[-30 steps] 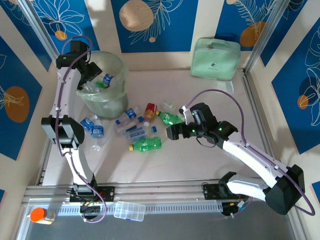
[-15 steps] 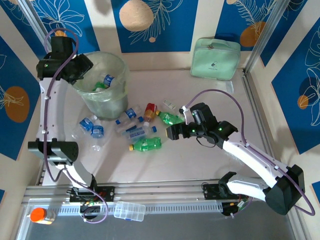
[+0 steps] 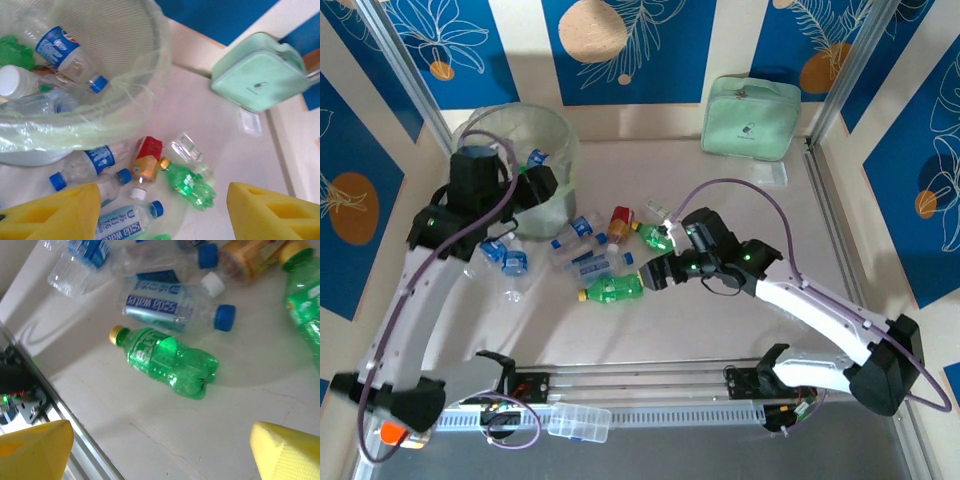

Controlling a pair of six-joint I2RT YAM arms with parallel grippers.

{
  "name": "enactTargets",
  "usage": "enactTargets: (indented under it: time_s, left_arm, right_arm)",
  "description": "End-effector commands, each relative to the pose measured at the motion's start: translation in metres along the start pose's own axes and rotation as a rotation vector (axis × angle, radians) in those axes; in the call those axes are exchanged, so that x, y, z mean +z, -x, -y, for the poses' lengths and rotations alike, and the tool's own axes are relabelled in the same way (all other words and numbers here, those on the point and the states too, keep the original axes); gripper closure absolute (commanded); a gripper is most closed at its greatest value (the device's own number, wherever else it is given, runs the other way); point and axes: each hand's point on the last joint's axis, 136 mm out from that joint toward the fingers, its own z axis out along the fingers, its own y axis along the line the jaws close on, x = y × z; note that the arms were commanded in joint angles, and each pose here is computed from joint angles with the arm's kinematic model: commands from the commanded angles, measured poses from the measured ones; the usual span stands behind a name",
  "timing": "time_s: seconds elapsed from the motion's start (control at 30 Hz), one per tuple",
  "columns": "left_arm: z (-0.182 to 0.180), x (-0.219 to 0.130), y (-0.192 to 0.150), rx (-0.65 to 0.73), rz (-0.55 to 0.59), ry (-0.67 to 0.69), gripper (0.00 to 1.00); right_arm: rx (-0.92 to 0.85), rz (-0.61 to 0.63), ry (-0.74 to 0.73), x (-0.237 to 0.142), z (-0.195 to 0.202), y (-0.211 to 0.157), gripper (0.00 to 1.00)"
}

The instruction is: Put the plastic bottles in the bin

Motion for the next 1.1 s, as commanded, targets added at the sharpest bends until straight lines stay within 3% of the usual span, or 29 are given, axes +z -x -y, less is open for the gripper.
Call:
enactTargets:
  time_s: [0.0,0.13,0.23,0.43,0.67,0.87,1.07]
  left_arm:
    - [-0.011,0.008,-0.035,0.031,-0.090,-0.011,0.30]
    - [-0.049,0.002,-0.069,-0.017,-0.094,0.087,0.25]
    - [-0.064,0.003,-0.092,-0.078,-0.057,0.058,0.25]
    - [-0.081,0.017,-0.141,-0.094,-0.191,0.055,0.23]
    - [-0.089,0.007,-0.161,0.064,-0.312,0.086,0.20]
    - [-0.069,0.000,-0.180,0.046,-0.476,0.011,0.18]
    - [-0.078,0.000,-0.171,0.079,-0.400,0.047,0.16]
  right_arm:
    - [-0.114,-0.069,0.043,0.008,-0.021,-0.004,0.09]
    - [-0.184,-0.146,0.060,0.027,-0.034,-0.007,0.09]
    - [-0.184,-0.181,0.074,0.042,-0.040,-0.004,0.09]
    - [-0.178,-0.222,0.056,0.070,-0.036,0.004,0.07]
    - [-0.153,-0.237,0.047,0.096,-0.034,0.019,0.06]
    - [-0.117,-0.269,0.060,0.115,-0.029,0.023,0.03]
    - [-0.073,-0.330,0.122,0.129,-0.029,0.016,0.03]
